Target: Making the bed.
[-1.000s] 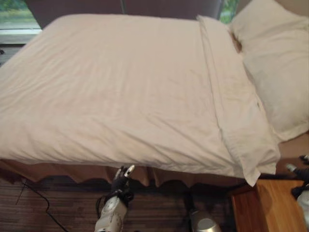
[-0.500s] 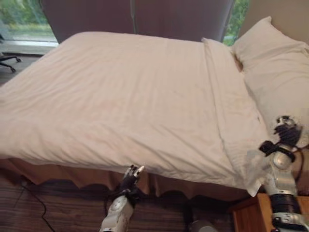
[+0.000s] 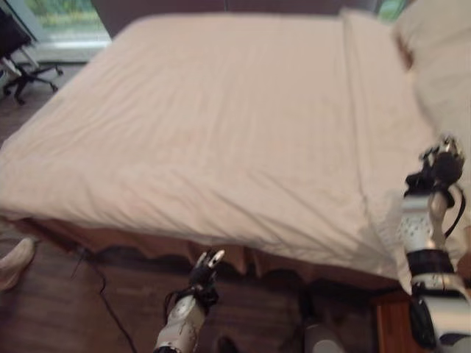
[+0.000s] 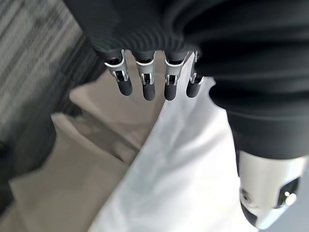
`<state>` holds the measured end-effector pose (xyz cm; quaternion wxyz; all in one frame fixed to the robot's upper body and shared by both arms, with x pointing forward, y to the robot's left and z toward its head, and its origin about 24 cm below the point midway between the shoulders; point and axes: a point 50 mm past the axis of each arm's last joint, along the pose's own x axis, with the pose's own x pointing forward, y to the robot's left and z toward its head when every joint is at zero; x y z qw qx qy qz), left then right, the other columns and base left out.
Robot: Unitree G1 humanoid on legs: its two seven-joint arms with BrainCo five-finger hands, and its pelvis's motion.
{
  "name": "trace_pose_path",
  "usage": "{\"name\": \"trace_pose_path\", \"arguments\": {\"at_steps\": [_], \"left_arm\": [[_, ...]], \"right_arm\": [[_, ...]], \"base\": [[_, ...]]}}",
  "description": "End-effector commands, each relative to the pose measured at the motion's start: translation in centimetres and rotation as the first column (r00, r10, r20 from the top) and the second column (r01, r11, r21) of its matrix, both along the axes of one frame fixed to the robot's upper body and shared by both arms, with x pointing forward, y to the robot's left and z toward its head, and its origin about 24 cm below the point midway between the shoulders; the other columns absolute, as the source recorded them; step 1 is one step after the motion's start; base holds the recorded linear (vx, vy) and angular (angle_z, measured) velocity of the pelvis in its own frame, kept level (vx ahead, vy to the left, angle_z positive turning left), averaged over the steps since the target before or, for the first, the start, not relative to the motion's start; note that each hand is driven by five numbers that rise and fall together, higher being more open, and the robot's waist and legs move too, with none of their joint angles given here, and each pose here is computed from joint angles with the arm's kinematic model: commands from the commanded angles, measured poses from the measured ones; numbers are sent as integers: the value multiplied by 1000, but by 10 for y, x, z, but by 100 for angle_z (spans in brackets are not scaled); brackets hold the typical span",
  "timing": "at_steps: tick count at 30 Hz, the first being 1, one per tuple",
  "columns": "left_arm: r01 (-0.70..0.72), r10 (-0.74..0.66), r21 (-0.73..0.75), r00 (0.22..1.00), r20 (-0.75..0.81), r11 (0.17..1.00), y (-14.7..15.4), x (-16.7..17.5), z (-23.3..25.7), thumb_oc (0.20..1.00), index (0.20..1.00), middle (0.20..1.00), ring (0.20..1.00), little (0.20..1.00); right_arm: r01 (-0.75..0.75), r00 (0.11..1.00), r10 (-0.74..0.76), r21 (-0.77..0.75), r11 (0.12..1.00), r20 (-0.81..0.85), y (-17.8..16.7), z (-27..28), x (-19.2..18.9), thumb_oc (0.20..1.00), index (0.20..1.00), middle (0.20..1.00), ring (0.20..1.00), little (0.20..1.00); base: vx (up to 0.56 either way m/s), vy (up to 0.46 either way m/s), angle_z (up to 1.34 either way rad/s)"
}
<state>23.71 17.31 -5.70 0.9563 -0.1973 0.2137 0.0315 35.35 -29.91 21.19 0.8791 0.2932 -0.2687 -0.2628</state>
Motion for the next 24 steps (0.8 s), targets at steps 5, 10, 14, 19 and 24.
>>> {"name": "trace_pose_path", "arguments": {"at_steps": [5,10,14,19,24], "left_arm": [[-57,44,69,982,183,996,32,28,35,1000,1000,1000,1000,1000],[-81,77,38,991,112,996,34,20,21,1000,1000,1000,1000,1000],[-126,127,-33,992,24,991,27,15,3,1000,1000,1000,1000,1000],[-154,146,-90,985,-92,984,8,6,-18,1000,1000,1000,1000,1000],[-153,137,-94,978,-155,984,4,-4,-29,1000,1000,1000,1000,1000]], "right_arm": [[38,995,-48,-109,993,-90,-20,22,10,200,200,200,200,200],[75,981,-64,52,996,-185,-35,-29,2,200,200,200,200,200],[184,931,-79,272,944,-356,-43,-133,-38,200,200,200,200,200],[326,804,-35,392,861,-593,-32,-243,-115,200,200,200,200,200],[359,671,37,369,857,-741,-25,-287,-162,200,200,200,200,200]], "base": [[-142,6,-23],[-49,99,-10],[43,92,-6],[122,39,-1],[98,13,-3]]}}
